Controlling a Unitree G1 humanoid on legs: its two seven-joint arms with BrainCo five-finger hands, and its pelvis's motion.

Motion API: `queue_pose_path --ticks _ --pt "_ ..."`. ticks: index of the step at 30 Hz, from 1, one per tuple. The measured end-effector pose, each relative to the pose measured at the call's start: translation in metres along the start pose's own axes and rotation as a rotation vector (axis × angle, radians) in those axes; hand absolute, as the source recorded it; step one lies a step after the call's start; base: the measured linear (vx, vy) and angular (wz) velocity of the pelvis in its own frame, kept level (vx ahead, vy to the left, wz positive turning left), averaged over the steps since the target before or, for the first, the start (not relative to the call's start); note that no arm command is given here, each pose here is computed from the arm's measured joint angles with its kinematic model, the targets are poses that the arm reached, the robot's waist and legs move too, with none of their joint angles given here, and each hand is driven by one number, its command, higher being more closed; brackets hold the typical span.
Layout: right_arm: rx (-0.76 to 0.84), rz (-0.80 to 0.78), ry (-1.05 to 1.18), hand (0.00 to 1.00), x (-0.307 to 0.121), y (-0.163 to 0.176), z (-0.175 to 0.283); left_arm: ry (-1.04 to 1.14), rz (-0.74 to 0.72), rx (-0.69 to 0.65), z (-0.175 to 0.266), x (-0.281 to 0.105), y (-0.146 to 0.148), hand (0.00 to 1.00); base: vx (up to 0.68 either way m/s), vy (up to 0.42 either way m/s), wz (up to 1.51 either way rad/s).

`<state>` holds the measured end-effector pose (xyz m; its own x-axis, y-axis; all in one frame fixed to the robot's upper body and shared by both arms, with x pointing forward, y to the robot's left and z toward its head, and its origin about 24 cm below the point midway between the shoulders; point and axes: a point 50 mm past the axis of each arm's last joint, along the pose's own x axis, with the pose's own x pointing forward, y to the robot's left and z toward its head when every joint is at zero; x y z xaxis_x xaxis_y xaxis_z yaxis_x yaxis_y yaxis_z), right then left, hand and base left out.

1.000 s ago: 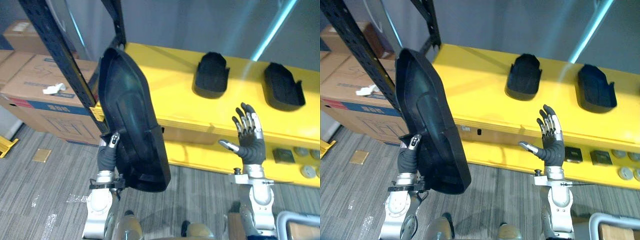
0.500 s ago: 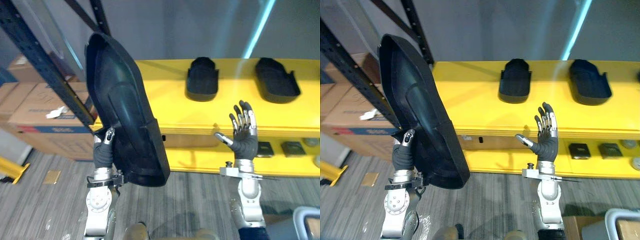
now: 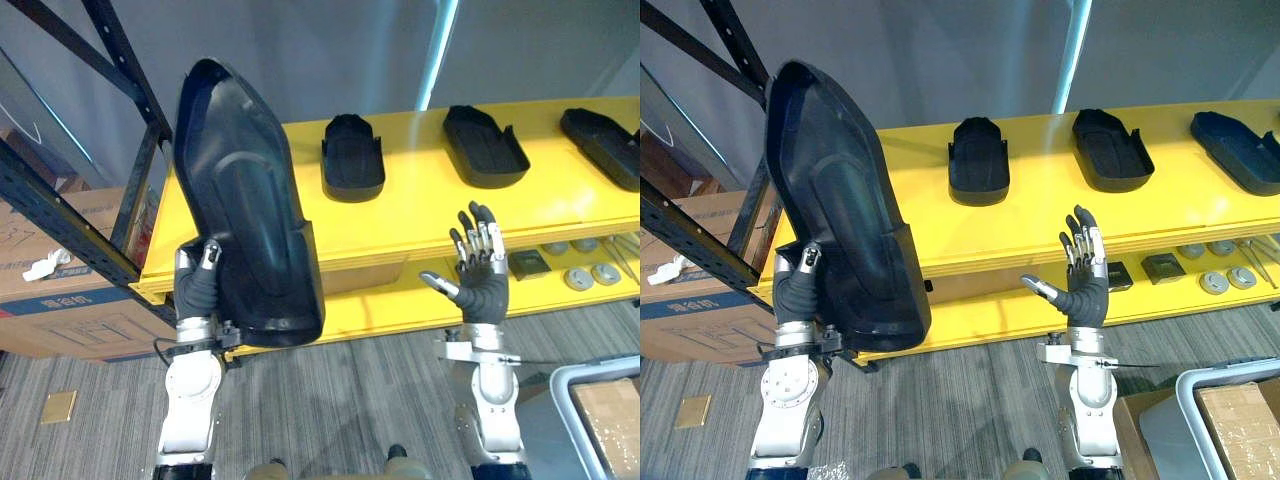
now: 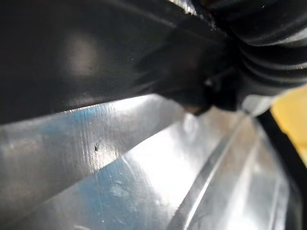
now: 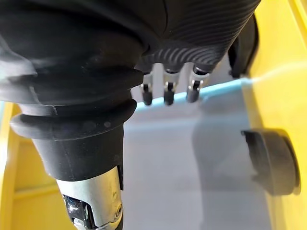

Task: Walk over and take plastic housings, then place them on the shelf

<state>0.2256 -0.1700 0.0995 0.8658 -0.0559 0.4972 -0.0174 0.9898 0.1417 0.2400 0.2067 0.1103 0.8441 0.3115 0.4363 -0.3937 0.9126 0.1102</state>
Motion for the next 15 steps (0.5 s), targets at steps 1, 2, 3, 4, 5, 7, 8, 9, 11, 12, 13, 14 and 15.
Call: queue_pose_path --ticks 1,2,3,4,5,7,8,9,11,12,13,14,15 --pt "0.002 0.011 0.006 0.00 0.000 0.001 0.000 0.010 0.027 0.017 -0.003 0.003 0.004 1.00 -0.05 -0.006 -0.20" --pt "0.006 0.029 0.016 0.00 0.000 0.002 0.000 0.027 0.078 0.054 -0.008 0.010 0.014 1.00 -0.08 -0.024 -0.23" --pt "0.018 0.036 0.029 0.00 -0.002 0.002 -0.001 0.049 0.129 0.089 -0.013 0.016 0.023 1.00 -0.08 -0.027 -0.22" --pt "0.018 0.039 0.037 0.00 -0.004 0.001 -0.001 0.061 0.144 0.107 -0.016 0.020 0.026 1.00 -0.10 -0.041 -0.16" --pt "0.026 0.040 0.052 0.00 -0.008 -0.001 -0.002 0.093 0.169 0.136 -0.022 0.027 0.030 1.00 -0.09 -0.050 -0.09" --pt "0.022 0.061 0.068 0.00 -0.011 -0.001 -0.003 0.150 0.189 0.183 -0.033 0.037 0.036 1.00 -0.08 -0.044 -0.07" --pt "0.021 0.079 0.080 0.00 -0.011 0.000 -0.004 0.185 0.198 0.220 -0.040 0.045 0.041 1.00 -0.04 -0.018 -0.06" --pt "0.021 0.089 0.085 0.00 -0.011 0.000 -0.004 0.203 0.199 0.236 -0.043 0.049 0.043 1.00 -0.07 -0.027 -0.10" --pt "0.018 0.120 0.095 0.00 -0.011 0.003 -0.005 0.248 0.204 0.292 -0.050 0.065 0.051 1.00 -0.05 -0.009 -0.16" --pt "0.016 0.152 0.098 0.00 -0.012 0.005 -0.004 0.272 0.213 0.323 -0.052 0.075 0.057 1.00 -0.03 0.009 -0.23" --pt "0.017 0.170 0.101 0.00 -0.012 0.006 -0.004 0.286 0.222 0.336 -0.052 0.085 0.060 1.00 -0.03 0.014 -0.23" --pt "0.018 0.175 0.106 0.00 -0.013 0.007 -0.004 0.292 0.226 0.340 -0.052 0.090 0.060 1.00 -0.02 0.015 -0.10" --pt "0.026 0.181 0.115 0.00 -0.013 0.007 -0.005 0.296 0.234 0.343 -0.049 0.097 0.061 1.00 0.00 0.000 0.00"
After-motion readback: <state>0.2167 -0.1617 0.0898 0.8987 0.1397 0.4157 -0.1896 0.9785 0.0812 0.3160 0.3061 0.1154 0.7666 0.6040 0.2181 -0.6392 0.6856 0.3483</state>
